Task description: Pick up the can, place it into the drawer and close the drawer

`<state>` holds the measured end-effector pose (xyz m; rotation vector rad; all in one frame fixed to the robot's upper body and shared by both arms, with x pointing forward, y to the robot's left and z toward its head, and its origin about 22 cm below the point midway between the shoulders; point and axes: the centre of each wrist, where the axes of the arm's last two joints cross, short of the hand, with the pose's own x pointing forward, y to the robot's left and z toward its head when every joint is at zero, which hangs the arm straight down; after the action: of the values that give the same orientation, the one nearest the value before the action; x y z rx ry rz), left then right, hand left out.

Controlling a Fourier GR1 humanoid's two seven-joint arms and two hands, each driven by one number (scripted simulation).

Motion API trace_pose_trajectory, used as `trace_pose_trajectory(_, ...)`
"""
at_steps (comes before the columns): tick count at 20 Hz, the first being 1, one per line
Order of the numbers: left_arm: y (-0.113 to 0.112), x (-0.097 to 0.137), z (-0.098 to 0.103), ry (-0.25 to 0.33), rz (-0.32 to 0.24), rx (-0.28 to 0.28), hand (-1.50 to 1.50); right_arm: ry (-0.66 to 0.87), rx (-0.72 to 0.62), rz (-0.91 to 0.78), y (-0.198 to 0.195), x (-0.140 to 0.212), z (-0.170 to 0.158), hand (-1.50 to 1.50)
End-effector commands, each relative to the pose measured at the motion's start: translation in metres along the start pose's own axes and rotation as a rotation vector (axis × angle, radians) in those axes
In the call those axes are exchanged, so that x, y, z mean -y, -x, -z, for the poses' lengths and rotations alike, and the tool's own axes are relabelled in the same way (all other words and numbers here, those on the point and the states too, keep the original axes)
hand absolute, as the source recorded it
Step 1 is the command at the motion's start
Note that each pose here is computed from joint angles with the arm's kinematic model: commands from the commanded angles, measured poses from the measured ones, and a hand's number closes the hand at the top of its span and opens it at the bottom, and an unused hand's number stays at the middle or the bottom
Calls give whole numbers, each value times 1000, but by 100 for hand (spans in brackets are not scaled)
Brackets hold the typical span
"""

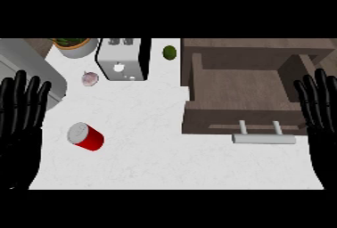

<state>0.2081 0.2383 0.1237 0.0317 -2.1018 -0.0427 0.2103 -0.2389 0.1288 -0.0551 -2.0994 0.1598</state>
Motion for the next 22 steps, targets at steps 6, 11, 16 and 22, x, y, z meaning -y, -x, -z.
trace_pose_trajectory(6,-9,19,1,753,-392,101,-150,25,46,7,-7,-4,7,-150)
trace_pose_trajectory(11,9,-61,-13,893,-209,-252,-150,133,-317,-17,19,10,-25,-150)
trace_pose_trajectory(16,2,-125,4,921,-225,-243,-150,130,-325,-3,17,29,-28,-150)
trace_pose_trajectory(22,12,-145,18,897,-261,-308,-150,137,-310,-21,-1,35,-39,-150)
